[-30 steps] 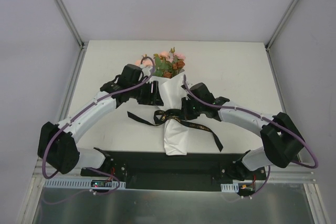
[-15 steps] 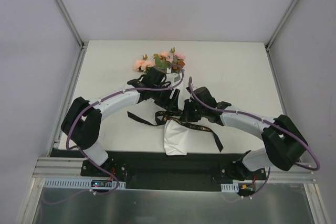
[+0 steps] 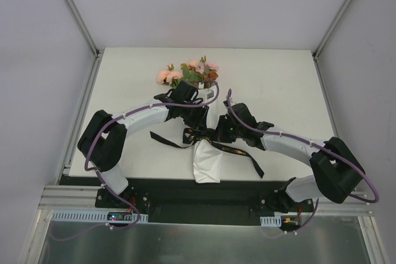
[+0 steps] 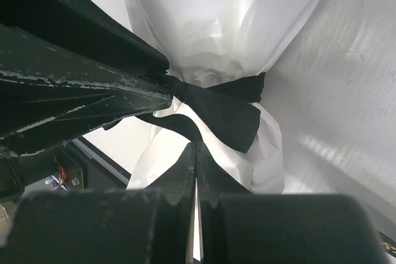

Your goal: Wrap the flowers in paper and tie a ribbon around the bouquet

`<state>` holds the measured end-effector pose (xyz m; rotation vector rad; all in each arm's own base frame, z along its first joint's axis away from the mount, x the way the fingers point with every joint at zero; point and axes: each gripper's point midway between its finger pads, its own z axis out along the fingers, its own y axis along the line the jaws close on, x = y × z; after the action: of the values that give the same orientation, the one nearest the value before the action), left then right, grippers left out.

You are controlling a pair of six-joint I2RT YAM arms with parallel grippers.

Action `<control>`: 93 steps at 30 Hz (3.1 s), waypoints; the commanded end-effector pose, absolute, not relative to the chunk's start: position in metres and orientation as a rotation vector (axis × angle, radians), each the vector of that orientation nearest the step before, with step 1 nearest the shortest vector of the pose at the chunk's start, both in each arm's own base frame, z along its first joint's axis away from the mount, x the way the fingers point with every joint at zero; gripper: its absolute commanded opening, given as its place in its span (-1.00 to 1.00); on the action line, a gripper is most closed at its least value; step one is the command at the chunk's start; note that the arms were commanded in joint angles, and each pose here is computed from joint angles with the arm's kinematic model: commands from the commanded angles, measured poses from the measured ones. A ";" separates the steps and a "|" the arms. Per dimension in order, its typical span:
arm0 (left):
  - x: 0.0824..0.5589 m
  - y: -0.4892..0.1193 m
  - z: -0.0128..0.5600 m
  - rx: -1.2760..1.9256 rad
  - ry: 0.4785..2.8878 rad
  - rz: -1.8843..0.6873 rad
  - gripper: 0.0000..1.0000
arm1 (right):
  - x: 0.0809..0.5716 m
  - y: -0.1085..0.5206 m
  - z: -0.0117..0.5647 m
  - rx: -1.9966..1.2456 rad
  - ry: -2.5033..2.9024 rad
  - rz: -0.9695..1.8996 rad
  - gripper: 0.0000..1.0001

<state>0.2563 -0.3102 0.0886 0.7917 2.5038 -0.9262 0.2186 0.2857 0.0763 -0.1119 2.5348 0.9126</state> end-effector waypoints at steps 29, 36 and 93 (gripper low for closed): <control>0.219 -0.309 0.118 0.728 2.424 -1.127 -1.00 | 0.264 0.308 0.092 0.589 2.192 1.279 -0.99; 0.210 -0.307 0.106 0.704 2.456 -1.144 -1.00 | 0.275 0.314 0.095 0.630 2.071 1.378 -0.99; 0.197 -0.304 0.107 0.654 2.435 -1.185 -1.00 | 0.219 0.286 0.110 0.374 2.294 1.186 0.15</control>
<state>0.2022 -0.2985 0.0741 0.6314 2.5380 -1.1197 0.2055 0.2779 0.0870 0.4445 2.3599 1.1672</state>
